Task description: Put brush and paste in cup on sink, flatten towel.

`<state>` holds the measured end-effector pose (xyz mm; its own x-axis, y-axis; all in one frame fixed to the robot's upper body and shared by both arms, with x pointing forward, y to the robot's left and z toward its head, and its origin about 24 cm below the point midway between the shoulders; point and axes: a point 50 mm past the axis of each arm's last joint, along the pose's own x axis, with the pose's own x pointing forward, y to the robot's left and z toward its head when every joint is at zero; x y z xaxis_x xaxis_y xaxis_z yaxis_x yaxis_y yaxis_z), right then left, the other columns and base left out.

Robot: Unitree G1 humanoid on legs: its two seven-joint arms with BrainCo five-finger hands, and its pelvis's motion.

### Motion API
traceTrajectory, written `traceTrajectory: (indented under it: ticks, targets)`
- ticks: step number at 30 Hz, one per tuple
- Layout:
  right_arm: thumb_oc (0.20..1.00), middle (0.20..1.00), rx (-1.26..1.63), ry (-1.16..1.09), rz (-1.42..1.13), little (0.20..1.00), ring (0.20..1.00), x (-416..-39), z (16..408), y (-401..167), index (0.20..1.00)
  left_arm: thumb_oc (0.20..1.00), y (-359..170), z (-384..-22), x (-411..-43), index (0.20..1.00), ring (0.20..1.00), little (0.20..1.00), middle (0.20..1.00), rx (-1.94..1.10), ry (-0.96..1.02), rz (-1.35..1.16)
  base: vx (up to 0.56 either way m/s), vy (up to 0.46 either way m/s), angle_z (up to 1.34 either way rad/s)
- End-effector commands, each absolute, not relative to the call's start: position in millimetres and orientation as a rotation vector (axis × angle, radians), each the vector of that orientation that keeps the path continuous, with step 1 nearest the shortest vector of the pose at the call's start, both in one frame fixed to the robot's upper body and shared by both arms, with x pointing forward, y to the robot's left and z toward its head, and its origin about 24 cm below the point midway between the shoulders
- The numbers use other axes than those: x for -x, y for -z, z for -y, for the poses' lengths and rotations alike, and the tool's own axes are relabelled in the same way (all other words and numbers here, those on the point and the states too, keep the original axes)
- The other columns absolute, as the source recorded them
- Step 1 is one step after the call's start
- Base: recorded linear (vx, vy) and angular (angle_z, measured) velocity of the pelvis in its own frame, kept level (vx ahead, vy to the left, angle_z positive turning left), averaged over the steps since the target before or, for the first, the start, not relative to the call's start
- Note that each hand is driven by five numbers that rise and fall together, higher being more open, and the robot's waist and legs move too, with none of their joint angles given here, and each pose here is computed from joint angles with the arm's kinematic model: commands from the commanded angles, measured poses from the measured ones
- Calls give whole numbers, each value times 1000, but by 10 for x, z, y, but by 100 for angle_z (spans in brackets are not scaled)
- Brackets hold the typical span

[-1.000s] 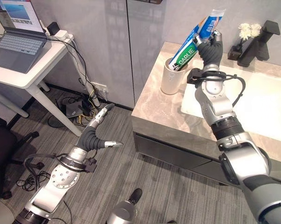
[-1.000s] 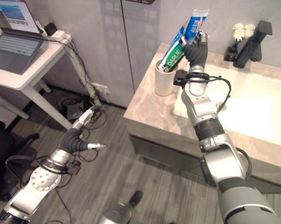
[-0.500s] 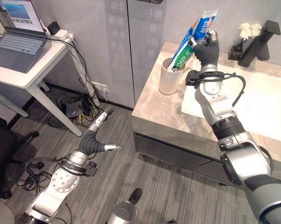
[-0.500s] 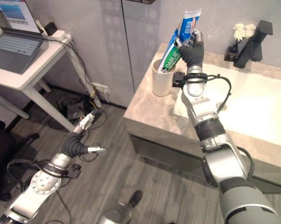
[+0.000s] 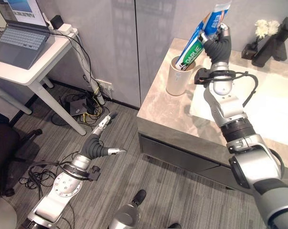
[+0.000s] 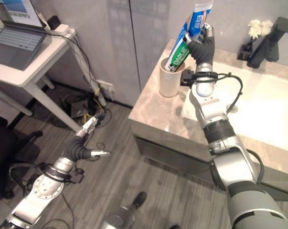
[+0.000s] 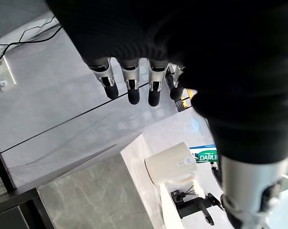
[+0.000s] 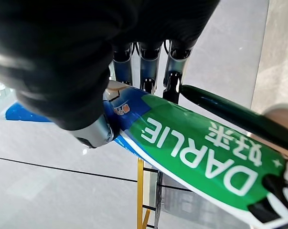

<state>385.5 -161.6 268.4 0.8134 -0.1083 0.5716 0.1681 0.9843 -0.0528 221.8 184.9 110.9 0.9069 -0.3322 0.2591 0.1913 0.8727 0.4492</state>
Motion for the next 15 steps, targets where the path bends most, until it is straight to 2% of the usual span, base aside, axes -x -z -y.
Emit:
traceTrajectory:
  ticks: [1, 15]
  targets:
    - [200, 200, 157, 119, 634, 200, 200, -3816, 1572, -2711, 200, 1000, -1387, -1840, -2206, 1000, 1000, 1000, 1000, -467, 296, 475, 0, 0, 0]
    - [200, 200, 141, 110, 610, 200, 200, -3863, 1481, -2702, 200, 1000, -1413, -1900, -2207, 1000, 1000, 1000, 1000, -474, 253, 483, -13, 12, 0]
